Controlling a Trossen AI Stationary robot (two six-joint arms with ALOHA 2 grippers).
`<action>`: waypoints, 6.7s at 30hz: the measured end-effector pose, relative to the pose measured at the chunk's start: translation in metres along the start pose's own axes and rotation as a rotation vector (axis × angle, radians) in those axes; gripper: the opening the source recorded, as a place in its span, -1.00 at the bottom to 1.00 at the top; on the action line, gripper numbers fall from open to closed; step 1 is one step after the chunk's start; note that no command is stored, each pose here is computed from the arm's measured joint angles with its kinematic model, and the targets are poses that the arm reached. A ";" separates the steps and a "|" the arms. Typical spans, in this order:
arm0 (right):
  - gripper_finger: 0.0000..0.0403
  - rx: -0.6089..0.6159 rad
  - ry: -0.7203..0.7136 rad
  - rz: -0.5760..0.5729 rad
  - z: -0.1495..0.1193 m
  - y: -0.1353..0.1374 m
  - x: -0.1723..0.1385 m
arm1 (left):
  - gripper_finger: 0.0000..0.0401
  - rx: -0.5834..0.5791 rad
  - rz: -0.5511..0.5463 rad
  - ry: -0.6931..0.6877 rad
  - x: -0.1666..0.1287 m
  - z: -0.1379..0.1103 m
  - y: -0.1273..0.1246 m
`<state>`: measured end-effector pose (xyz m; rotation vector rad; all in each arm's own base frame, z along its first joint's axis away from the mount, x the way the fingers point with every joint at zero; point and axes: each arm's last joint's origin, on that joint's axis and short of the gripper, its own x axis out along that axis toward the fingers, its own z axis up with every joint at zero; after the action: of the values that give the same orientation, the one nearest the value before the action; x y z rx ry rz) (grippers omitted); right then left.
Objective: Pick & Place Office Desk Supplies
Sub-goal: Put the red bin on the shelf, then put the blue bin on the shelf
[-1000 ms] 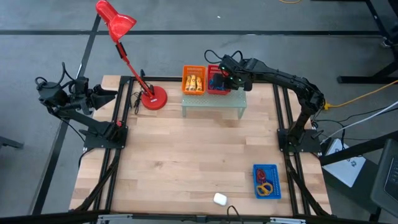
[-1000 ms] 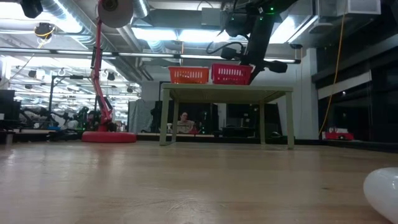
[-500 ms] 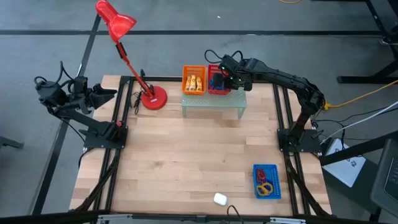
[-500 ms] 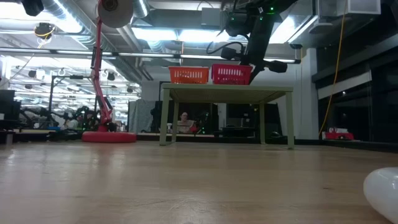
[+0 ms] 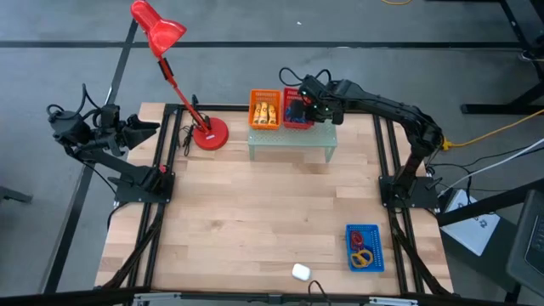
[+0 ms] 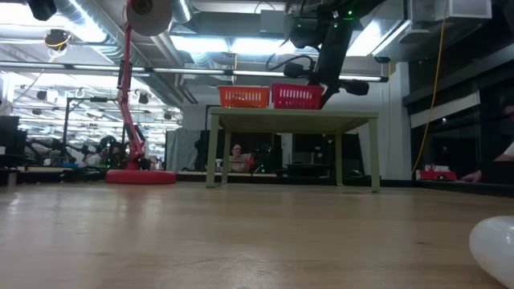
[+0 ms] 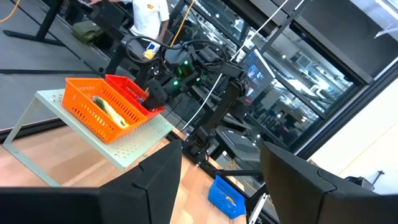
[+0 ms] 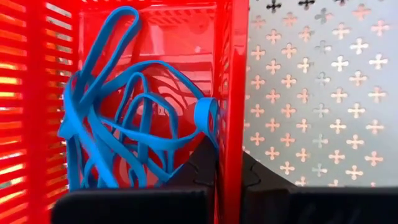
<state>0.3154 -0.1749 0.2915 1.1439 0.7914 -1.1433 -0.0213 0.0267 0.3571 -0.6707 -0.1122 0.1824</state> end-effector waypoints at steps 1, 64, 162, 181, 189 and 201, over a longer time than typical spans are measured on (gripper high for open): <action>-0.98 -0.001 0.004 -0.002 0.000 0.000 0.001 | 0.08 0.000 0.000 0.000 0.000 0.000 0.000; -0.08 -0.045 -0.198 0.169 0.019 0.028 -0.106 | 0.08 0.023 0.001 0.001 0.000 0.000 0.000; 0.34 -0.152 0.252 -0.198 -0.402 -0.123 -0.077 | 0.08 -0.006 -0.110 0.140 -0.001 -0.007 -0.001; 0.34 -0.182 0.152 -0.488 -0.380 -0.135 -0.105 | 0.08 -0.043 -0.016 0.155 -0.001 -0.011 0.005; 0.21 -0.249 0.155 -0.541 -0.394 -0.164 -0.098 | 0.08 -0.061 -0.013 0.154 -0.001 -0.011 0.005; 0.14 -0.292 0.248 -0.530 -0.411 -0.194 -0.063 | 0.08 -0.112 -0.018 0.163 -0.001 -0.011 0.005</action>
<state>0.1400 0.2360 0.1861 0.8587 1.4647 -1.2710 -0.0209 0.0232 0.3454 -0.7932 0.0284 0.1036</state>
